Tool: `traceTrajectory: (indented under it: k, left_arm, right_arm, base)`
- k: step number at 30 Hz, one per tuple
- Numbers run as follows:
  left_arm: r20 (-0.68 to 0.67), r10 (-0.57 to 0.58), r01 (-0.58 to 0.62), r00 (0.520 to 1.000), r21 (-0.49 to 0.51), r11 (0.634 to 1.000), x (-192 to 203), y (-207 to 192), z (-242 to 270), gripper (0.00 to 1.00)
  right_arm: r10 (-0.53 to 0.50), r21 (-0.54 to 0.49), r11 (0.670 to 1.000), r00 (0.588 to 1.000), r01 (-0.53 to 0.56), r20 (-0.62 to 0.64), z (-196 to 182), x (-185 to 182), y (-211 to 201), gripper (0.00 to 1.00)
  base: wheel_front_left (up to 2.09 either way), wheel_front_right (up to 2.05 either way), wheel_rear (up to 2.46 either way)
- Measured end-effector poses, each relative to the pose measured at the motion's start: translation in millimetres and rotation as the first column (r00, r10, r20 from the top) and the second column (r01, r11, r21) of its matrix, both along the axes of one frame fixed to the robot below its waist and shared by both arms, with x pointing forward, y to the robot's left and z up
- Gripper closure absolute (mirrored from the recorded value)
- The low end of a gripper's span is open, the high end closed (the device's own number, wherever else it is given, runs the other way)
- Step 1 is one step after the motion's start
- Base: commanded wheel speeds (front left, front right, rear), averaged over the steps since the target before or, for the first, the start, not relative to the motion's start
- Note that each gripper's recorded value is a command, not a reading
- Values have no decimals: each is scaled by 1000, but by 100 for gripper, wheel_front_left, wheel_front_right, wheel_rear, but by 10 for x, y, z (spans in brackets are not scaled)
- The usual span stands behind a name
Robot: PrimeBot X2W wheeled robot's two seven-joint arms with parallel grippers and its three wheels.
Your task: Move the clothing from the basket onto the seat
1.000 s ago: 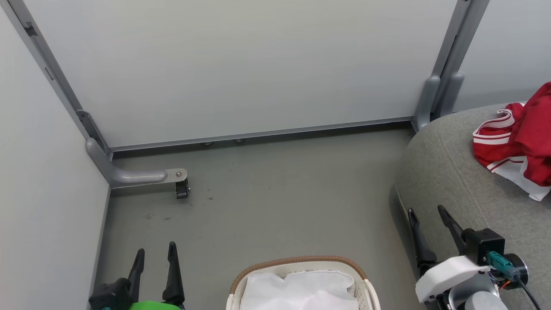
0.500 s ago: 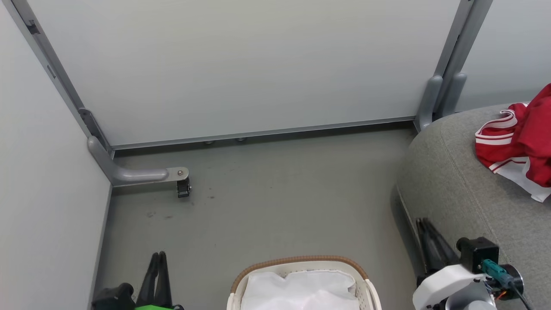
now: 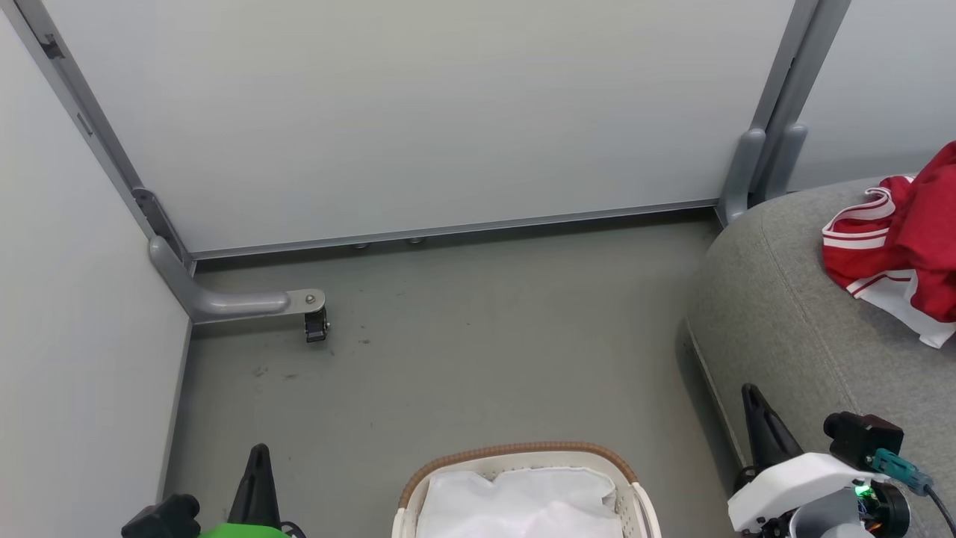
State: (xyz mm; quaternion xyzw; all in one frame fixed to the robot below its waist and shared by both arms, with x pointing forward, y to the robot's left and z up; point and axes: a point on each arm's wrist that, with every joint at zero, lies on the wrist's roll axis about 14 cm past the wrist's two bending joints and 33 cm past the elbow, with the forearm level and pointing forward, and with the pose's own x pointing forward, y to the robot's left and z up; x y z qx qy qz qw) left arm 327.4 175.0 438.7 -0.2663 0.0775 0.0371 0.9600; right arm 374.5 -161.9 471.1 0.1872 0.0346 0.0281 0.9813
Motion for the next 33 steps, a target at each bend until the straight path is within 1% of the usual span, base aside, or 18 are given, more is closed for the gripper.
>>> traceTrajectory:
  k: [9, 16, 26, 33]
  left_arm:
    - [-2, 35, -35, 999, -125, 992, 72, 60, 46, 100]
    - [-4, 58, -58, 998, -216, 975, 116, 99, 78, 100]
    - [0, 78, -73, 997, -332, 940, 192, 131, 138, 100]
    - [0, 88, -81, 996, -401, 913, 229, 156, 167, 100]
  right_arm:
    - [-36, 145, 989, 999, 39, -21, 14, 14, -65, 100]
    - [-57, 248, 967, 998, 64, -37, 25, 23, -108, 100]
    - [-78, 379, 921, 996, 92, -53, 48, 40, -162, 100]
    - [-86, 459, 882, 994, 107, -66, 57, 46, -191, 100]
  base:
    - [0, 0, 0]
    - [0, 0, 0]
    - [0, 0, 0]
    - [0, 0, 0]
